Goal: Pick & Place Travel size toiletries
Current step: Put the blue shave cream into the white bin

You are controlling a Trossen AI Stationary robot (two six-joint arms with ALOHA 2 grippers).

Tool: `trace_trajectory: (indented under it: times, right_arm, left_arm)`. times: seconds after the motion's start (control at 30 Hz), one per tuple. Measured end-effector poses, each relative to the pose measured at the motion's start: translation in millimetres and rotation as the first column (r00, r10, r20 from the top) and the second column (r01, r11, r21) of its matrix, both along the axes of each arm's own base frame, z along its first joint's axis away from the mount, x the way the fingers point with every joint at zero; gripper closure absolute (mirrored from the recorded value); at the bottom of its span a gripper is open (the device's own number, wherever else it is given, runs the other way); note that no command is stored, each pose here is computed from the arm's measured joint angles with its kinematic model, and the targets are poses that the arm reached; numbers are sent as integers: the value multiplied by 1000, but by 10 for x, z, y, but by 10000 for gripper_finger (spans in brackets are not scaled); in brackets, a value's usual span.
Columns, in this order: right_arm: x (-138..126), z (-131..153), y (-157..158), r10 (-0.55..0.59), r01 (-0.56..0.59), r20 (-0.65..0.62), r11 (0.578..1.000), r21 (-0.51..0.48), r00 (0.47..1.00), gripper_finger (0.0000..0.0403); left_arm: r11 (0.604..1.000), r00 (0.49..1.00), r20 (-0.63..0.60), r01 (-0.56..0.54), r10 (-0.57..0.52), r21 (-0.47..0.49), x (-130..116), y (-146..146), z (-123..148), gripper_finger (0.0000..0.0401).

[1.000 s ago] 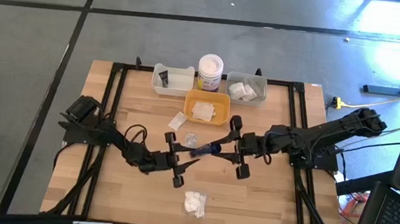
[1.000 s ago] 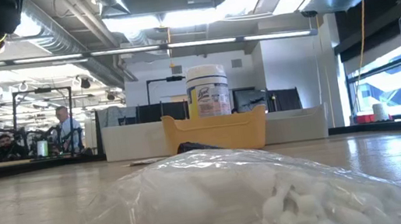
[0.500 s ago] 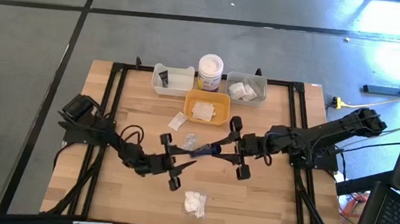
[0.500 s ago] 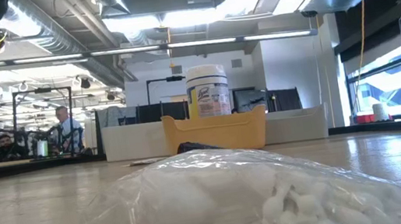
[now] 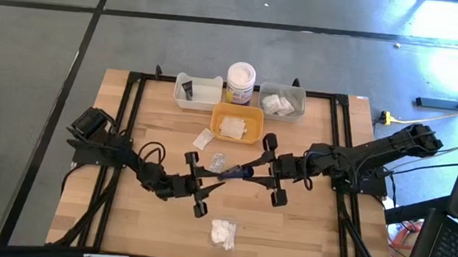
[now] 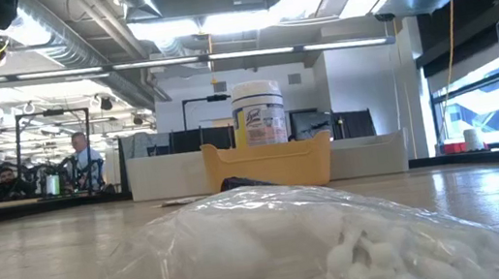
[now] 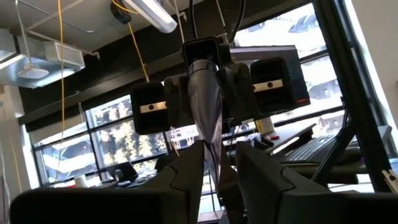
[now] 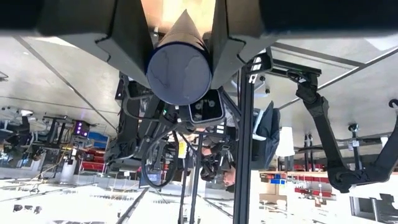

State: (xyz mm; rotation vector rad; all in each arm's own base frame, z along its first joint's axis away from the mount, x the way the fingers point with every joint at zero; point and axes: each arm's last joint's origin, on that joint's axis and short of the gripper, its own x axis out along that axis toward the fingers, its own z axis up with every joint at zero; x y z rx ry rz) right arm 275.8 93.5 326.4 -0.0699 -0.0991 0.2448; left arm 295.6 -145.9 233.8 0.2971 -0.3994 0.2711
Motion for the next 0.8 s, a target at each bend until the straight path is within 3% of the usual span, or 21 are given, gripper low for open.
trace_trajectory:
  times: [0.27,0.43,0.8]
  right_arm:
    - [-1,12,-2,-3,3,13,1000,0,1000,259]
    - [-1,12,-1,-2,2,13,1000,1,1000,274]
    - [-1,11,1,4,-4,13,1000,0,1000,257]
  left_arm:
    - [1000,1000,1,1,-1,-7,7,11,-2,321]
    - [1000,1000,2,2,-2,-9,6,11,-2,332]
    - [1000,1000,2,2,-2,-14,7,12,-3,395]
